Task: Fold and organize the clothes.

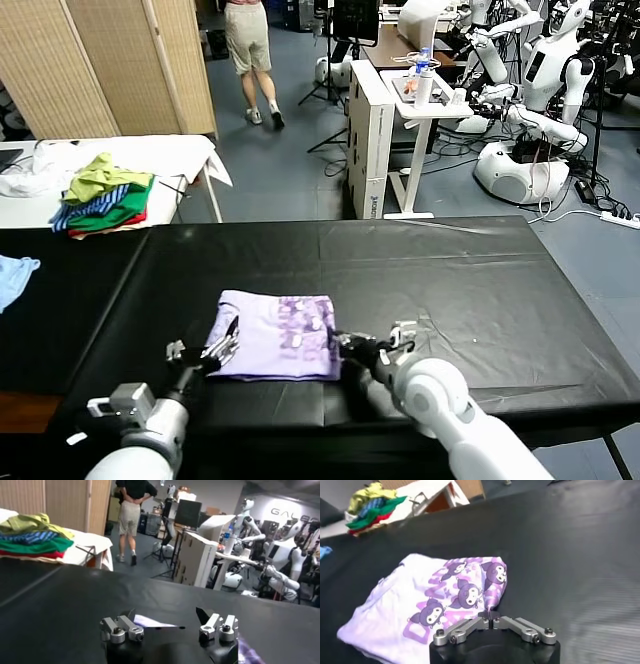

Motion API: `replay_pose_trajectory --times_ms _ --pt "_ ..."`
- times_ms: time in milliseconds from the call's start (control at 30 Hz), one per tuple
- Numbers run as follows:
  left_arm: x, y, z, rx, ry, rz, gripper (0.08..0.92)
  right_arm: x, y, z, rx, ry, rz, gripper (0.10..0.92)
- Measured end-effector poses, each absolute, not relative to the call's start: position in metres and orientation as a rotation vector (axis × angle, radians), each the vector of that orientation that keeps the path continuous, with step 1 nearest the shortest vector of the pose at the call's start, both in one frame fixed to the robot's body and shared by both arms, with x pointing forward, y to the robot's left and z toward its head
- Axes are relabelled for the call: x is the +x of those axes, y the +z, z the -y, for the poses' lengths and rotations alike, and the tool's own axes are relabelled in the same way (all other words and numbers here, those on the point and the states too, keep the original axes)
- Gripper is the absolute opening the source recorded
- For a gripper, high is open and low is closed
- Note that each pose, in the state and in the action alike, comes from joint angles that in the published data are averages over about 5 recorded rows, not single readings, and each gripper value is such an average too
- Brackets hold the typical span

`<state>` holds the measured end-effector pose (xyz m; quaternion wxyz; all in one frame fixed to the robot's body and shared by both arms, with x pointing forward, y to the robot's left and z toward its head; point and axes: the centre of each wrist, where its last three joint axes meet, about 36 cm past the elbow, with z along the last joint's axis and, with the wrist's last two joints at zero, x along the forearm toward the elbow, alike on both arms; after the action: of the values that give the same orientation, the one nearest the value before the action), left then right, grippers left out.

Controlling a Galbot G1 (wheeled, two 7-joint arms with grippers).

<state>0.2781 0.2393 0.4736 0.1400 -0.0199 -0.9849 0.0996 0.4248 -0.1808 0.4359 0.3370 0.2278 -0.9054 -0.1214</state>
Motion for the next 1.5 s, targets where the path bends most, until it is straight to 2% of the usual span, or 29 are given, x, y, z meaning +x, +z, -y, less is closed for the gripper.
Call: replay_pose_trajectory --times_ms 167,267,467,600,700,1133,1500 --pt "0.276 0.475 -0.241 -0.051 0.288 2.849 0.907 0.427 0.445 0.204 0.562 -0.242 2.349 0.14" --pt "0.275 0.475 -0.242 -0.049 0.303 2.857 0.907 0.426 0.45 0.215 0.575 -0.214 2.365 0.204" --pt "0.27 0.471 -0.243 -0.044 0.286 2.874 0.907 0.417 0.464 0.232 0.632 -0.154 2.437 0.524" --pt "0.268 0.464 -0.244 -0.065 0.287 2.893 0.907 0.408 0.47 0.242 0.684 -0.089 2.505 0.777" --pt "0.265 0.459 -0.245 -0.073 0.271 2.913 0.907 0.401 0.472 0.246 0.689 -0.035 2.565 0.882" --pt "0.236 0.467 -0.255 -0.104 0.162 2.868 0.907 0.369 0.473 0.267 0.611 0.069 2.84 0.907" --pt "0.217 0.45 -0.25 -0.103 0.096 2.85 0.907 0.322 0.449 0.307 0.462 0.149 2.997 0.907"
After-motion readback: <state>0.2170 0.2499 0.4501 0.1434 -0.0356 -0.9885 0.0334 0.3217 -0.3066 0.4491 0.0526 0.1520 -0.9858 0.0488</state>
